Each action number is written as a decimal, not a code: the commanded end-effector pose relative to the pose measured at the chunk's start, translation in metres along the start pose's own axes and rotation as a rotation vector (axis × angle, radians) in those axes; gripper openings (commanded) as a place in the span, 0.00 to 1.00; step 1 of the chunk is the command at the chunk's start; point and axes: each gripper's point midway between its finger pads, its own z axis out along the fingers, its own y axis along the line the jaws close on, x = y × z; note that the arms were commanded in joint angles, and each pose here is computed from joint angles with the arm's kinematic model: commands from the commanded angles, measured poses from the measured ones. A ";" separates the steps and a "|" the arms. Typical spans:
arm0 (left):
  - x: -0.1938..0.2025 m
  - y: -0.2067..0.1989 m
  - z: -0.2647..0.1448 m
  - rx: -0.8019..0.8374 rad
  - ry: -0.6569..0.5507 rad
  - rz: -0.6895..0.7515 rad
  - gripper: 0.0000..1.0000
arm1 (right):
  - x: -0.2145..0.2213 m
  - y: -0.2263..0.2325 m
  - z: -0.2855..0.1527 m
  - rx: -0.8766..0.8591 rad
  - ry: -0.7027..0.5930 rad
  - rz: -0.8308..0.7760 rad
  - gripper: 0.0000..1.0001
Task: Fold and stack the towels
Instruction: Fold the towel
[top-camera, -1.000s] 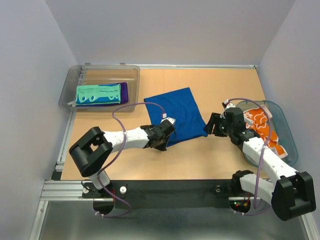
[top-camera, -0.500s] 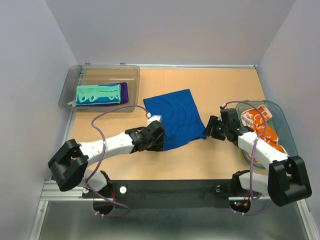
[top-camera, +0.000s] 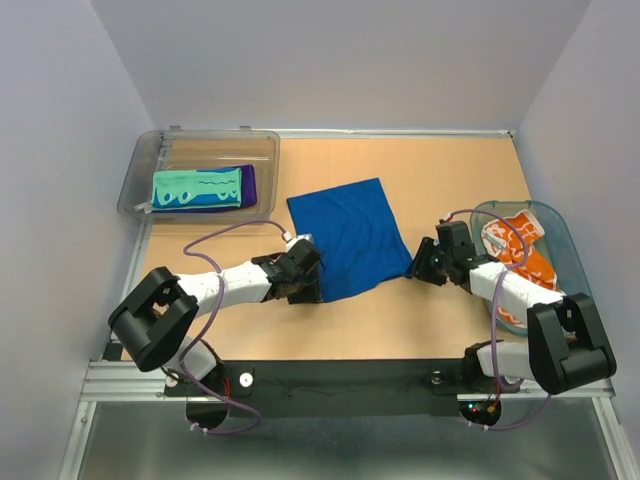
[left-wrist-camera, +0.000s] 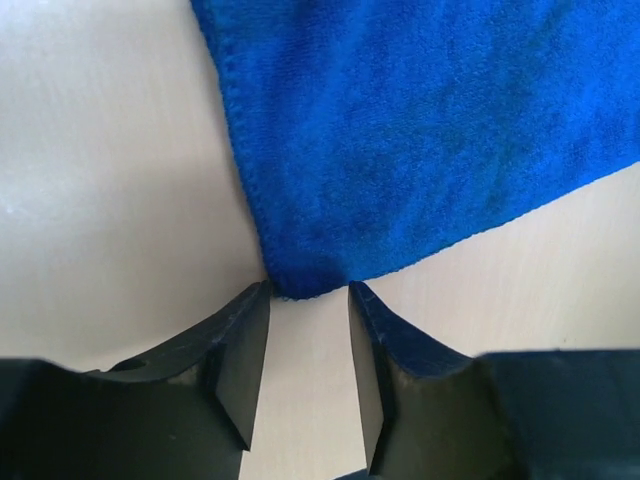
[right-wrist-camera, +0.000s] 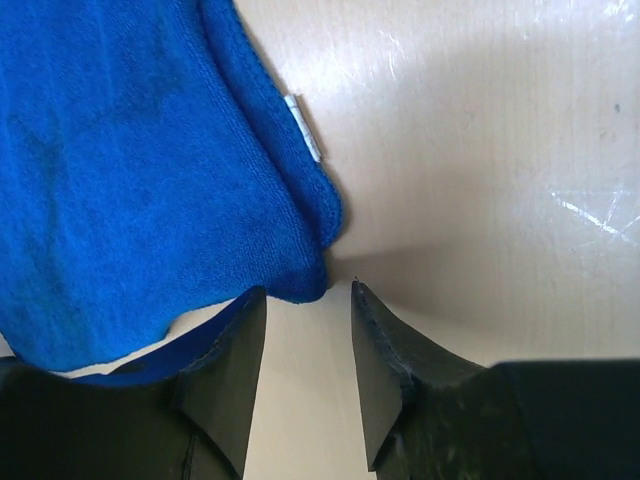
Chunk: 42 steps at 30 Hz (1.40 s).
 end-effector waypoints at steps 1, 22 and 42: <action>0.009 0.003 0.008 -0.011 0.047 0.011 0.46 | 0.000 0.002 0.009 -0.017 -0.015 0.021 0.45; -0.012 0.031 -0.001 -0.103 0.004 -0.005 0.00 | -0.019 0.012 -0.004 -0.031 -0.065 -0.025 0.08; -0.006 0.004 -0.005 0.022 0.051 -0.071 0.57 | -0.013 0.014 -0.020 -0.025 0.012 -0.087 0.07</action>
